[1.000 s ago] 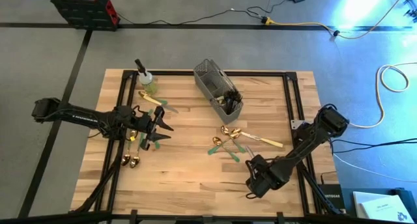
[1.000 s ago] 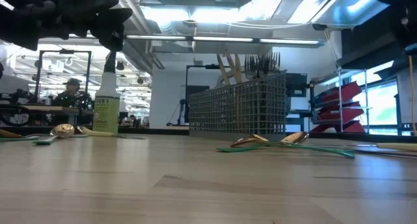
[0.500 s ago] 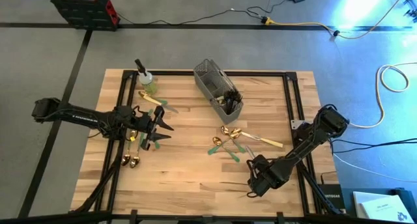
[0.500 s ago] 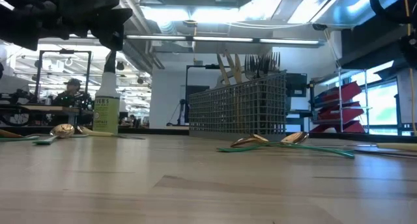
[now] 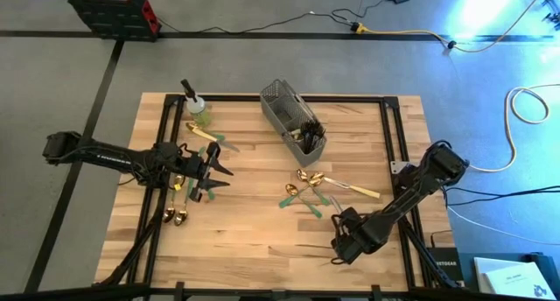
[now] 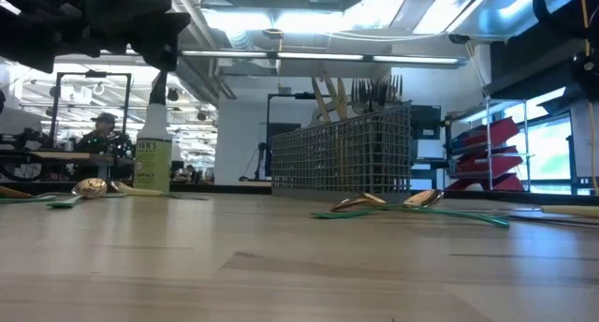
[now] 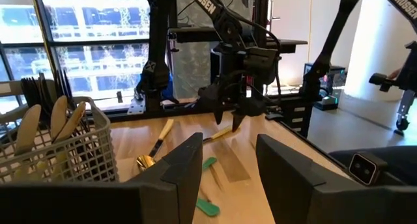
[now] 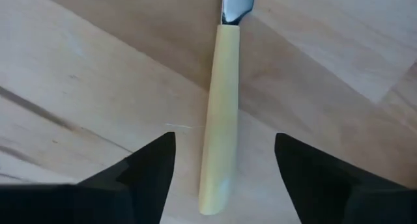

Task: Sort silverware
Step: Put the yellow table knife into the gray silverware organizer

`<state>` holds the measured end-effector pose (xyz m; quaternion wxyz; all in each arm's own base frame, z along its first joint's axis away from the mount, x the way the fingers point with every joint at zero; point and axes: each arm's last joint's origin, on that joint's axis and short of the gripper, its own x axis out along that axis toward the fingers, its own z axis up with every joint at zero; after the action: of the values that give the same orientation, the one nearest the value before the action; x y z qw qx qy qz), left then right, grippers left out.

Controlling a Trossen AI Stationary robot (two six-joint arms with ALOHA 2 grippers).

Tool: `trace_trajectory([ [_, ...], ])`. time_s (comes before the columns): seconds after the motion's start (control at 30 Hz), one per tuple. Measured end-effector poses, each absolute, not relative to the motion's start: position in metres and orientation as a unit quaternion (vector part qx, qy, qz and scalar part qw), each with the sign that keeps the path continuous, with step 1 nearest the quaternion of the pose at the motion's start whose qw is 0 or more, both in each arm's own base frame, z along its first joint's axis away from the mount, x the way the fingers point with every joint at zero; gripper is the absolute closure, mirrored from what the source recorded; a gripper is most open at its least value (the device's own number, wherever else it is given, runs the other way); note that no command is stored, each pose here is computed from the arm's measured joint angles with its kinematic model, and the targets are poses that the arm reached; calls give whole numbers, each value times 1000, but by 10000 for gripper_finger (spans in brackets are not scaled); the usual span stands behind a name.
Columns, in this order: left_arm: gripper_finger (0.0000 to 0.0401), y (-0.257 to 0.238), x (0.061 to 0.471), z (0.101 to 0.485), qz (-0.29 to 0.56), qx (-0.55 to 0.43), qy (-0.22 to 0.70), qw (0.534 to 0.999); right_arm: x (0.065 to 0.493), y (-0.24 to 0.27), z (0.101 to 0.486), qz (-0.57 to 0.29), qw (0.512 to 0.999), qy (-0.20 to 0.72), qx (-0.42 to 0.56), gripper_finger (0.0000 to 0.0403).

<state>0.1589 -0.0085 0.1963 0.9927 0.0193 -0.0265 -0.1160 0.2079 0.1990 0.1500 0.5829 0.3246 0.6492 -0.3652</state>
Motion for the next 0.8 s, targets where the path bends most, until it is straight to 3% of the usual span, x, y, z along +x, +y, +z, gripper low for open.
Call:
trace_trajectory([
  [0.37, 272, -8, 159, 196, -116, 19, -22, 993, 204, 213, 135, -354, 579, 665, 311, 169],
  [0.8, 272, -8, 159, 195, -116, 15, -20, 993, 207, 217, 133, -339, 585, 661, 326, 339],
])
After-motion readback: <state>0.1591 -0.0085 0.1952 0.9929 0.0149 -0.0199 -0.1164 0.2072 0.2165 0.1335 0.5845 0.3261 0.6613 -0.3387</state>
